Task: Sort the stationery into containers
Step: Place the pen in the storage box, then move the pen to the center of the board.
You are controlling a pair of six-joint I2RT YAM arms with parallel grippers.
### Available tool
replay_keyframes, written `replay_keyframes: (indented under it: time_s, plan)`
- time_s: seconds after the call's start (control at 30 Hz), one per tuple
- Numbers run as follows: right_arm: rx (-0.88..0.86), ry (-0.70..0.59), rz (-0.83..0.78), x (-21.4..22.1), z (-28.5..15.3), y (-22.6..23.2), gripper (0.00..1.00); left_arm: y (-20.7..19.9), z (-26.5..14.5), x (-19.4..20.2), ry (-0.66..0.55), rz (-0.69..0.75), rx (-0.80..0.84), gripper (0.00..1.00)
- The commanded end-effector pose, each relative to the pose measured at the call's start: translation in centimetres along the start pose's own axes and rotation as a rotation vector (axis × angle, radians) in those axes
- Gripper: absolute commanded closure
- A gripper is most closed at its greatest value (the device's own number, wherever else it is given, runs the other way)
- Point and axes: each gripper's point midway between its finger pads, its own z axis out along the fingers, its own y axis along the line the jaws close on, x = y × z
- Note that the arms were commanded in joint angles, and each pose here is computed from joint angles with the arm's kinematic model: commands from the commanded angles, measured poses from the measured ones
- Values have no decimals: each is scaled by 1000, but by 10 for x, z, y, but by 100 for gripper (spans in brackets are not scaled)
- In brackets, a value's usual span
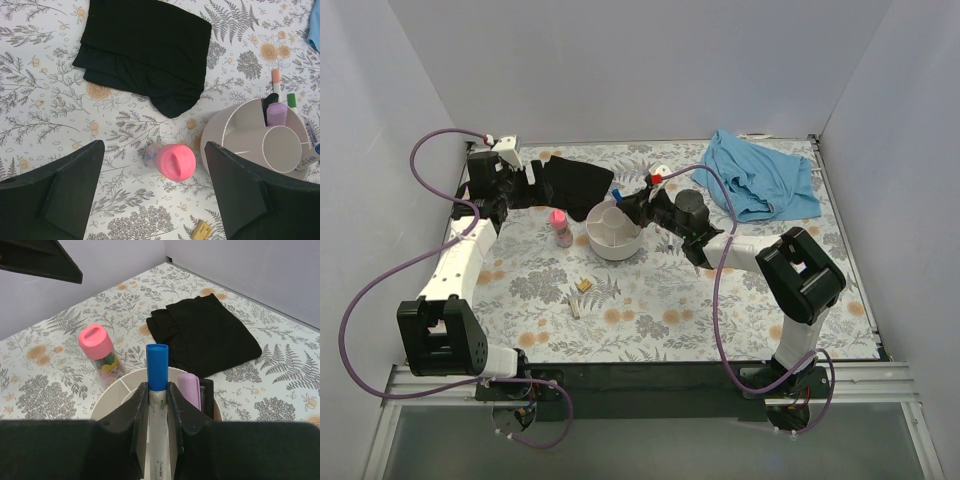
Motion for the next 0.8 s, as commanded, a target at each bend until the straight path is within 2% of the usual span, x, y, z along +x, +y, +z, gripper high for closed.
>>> replay_keyframes:
  time_s: [0.0,0.17,0.3,0.4,0.5,0.53,0.57,0.6,0.63,0.7,0.77]
  plan:
    - [6,-70,-37,-25,-5,4,77,-5,-10,-9,-44,10,6,18]
    - [-4,-77,-52,-29,-8,6,58,-5,-12,-9,-45,13,10,18]
    - [10,-86,-72,-42,-11,6,53,-6,-12,-9,-50,12,13,18]
    - [65,-85,-91,-58,-18,-4,55,-8,-15,-17,-68,14,15,18]
    - [232,28,35,-60,-25,-48,57,-9,-20,-30,-100,26,13,18]
    - [297,30,143,-73,-29,-74,51,-9,-21,-34,-111,30,9,18]
    - [326,175,220,-43,-40,-83,41,-9,-22,-37,-119,34,5,17]
    - [342,250,267,-24,-44,-93,40,-8,-24,-41,-131,28,-3,13]
    - [379,323,309,-8,-55,-111,40,-4,-25,-43,-141,14,-29,13]
    - [398,482,386,25,-71,-118,43,-4,-27,-44,-154,-19,-39,13]
    - [470,545,374,25,-80,-141,42,-6,-36,-51,-193,-24,-35,12]
